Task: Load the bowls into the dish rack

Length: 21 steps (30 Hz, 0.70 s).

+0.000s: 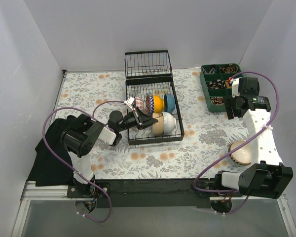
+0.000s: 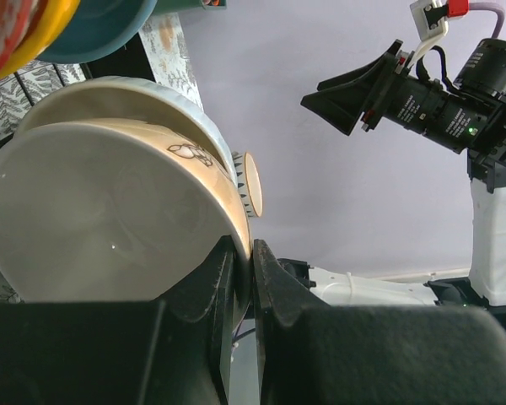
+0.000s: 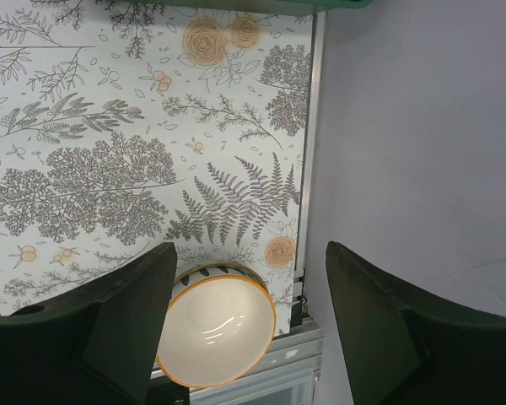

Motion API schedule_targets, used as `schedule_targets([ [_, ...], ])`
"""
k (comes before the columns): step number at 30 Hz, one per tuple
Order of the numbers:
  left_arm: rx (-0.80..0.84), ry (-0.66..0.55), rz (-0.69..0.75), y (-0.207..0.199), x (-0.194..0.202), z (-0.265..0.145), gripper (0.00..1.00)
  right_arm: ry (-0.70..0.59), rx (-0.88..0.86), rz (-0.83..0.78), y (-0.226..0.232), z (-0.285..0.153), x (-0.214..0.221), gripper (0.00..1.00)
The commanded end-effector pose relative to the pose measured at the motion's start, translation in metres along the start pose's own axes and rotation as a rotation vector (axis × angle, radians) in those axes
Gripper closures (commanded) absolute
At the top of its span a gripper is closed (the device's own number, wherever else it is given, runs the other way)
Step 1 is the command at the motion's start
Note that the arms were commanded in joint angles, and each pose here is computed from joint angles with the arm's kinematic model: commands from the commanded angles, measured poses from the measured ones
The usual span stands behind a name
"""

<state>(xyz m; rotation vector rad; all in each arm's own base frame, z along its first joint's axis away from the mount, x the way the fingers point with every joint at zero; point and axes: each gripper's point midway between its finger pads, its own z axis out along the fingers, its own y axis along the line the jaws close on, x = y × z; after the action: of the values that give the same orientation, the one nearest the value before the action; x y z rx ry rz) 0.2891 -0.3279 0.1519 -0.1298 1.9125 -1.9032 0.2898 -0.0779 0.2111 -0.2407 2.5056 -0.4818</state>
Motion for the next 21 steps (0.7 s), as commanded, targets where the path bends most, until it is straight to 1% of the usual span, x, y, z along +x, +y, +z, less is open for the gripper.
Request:
schedule_targets([
  [1,-0.004,-0.019,-0.201,-0.02,-0.007,-0.008,1.0,-0.023,-0.004,0.005,-0.001,-0.001,-0.006,0.21],
  [2,-0.012,-0.025,-0.177,-0.018,-0.009,-0.009,1.0,-0.024,-0.005,0.005,-0.001,-0.001,-0.006,0.21],
  [3,-0.052,-0.029,-0.195,-0.008,-0.007,-0.012,1.0,-0.023,-0.008,0.006,0.0,0.0,-0.005,0.21],
  [4,-0.065,-0.048,-0.187,-0.007,-0.011,-0.014,1.0,-0.024,-0.009,0.006,0.0,0.0,-0.005,0.21],
  [6,-0.105,-0.049,-0.167,0.003,-0.011,-0.015,0.97,-0.023,-0.017,0.008,0.003,0.002,-0.004,0.21],
  [7,-0.104,-0.049,-0.15,0.0,-0.011,-0.016,0.95,-0.023,-0.02,0.009,0.003,0.002,-0.004,0.21],
  [8,-0.11,-0.047,-0.14,0.0,-0.011,-0.015,0.88,-0.023,-0.025,0.01,0.004,0.003,-0.004,0.21],
  [10,-0.144,-0.048,-0.109,0.005,-0.013,-0.015,0.8,-0.028,-0.026,0.016,0.004,0.004,-0.006,0.21],
  [11,-0.143,-0.055,-0.083,-0.001,-0.015,-0.016,0.74,-0.03,-0.028,0.016,0.004,0.004,-0.007,0.21],
  [12,-0.19,-0.046,-0.067,0.008,-0.014,-0.018,0.6,-0.035,-0.028,0.017,0.004,0.003,-0.008,0.21],
  [13,-0.211,-0.043,-0.045,0.009,-0.015,-0.019,0.52,-0.038,-0.027,0.018,0.003,0.002,-0.009,0.21],
  [14,-0.205,-0.044,-0.002,-0.002,-0.019,-0.018,0.48,-0.039,-0.027,0.018,0.003,0.002,-0.01,0.21],
  [15,-0.249,-0.027,0.03,0.006,-0.017,-0.022,0.43,-0.043,-0.026,0.015,0.003,0.001,-0.011,0.21],
  [17,-0.254,-0.034,0.079,-0.005,-0.021,-0.025,0.38,-0.044,-0.022,0.006,0.001,-0.001,-0.009,0.21],
  [18,-0.288,-0.025,0.075,-0.001,-0.018,-0.029,0.34,-0.048,-0.018,-0.002,0.0,-0.003,-0.008,0.21],
  [20,-0.301,-0.022,0.143,-0.007,-0.025,-0.032,0.32,-0.014,-0.008,-0.05,-0.003,-0.008,0.0,0.2],
  [21,-0.35,-0.016,0.139,-0.006,-0.025,-0.038,0.31,0.007,-0.011,-0.07,-0.003,-0.01,0.005,0.2],
])
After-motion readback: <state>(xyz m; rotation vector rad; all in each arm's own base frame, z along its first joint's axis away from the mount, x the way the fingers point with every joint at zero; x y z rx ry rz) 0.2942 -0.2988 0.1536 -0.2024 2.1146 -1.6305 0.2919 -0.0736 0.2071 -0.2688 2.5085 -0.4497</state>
